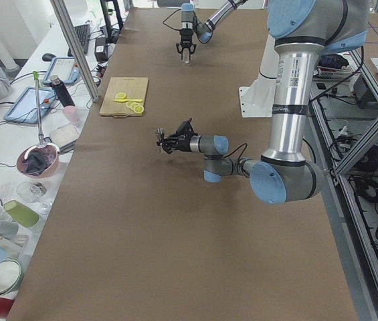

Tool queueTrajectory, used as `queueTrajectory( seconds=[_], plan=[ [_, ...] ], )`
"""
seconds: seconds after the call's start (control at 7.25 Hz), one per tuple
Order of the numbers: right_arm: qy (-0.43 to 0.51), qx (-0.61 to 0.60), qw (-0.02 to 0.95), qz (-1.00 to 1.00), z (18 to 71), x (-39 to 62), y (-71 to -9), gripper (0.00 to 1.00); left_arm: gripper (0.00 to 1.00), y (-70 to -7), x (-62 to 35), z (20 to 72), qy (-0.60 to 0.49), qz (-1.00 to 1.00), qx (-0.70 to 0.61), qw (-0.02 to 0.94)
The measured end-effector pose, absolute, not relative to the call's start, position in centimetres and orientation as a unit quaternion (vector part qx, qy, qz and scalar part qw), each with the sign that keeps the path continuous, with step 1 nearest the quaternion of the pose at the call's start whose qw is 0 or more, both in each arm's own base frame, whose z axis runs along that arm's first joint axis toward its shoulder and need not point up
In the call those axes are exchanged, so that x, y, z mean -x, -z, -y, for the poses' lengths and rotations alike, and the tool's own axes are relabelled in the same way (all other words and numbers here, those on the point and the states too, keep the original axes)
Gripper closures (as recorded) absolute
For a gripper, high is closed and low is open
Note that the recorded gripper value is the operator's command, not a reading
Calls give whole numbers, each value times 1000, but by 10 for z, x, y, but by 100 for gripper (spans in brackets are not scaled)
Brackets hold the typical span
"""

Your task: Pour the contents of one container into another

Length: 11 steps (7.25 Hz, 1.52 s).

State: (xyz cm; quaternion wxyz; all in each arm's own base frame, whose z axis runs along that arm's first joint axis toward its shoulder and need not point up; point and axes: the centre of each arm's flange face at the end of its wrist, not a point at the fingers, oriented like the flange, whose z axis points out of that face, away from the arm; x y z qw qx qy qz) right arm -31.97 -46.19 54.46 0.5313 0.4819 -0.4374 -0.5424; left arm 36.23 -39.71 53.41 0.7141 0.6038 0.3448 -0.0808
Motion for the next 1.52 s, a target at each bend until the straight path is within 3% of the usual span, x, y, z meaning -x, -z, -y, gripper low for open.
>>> queueTrajectory(
  seconds=[0.55, 0.97, 1.1, 1.24, 1.38, 1.52],
  plan=[
    [534, -477, 534, 449, 453, 334, -535, 100, 100, -583, -341, 368, 174, -358, -574, 716],
    [532, -476, 537, 449, 448, 344, -533, 100, 100, -587, -350, 361, 173, -352, -567, 724],
    [531, -477, 538, 448, 446, 347, -534, 85, 100, -587, -355, 358, 169, -354, -565, 726],
    [532, -477, 538, 447, 445, 349, -534, 43, 82, -587, -358, 356, 166, -355, -563, 727],
    [532, -477, 538, 447, 445, 350, -534, 10, 64, -587, -359, 355, 165, -356, -563, 728],
    [532, -477, 538, 447, 445, 350, -534, 0, 36, -587, -361, 353, 163, -358, -562, 728]
  ],
)
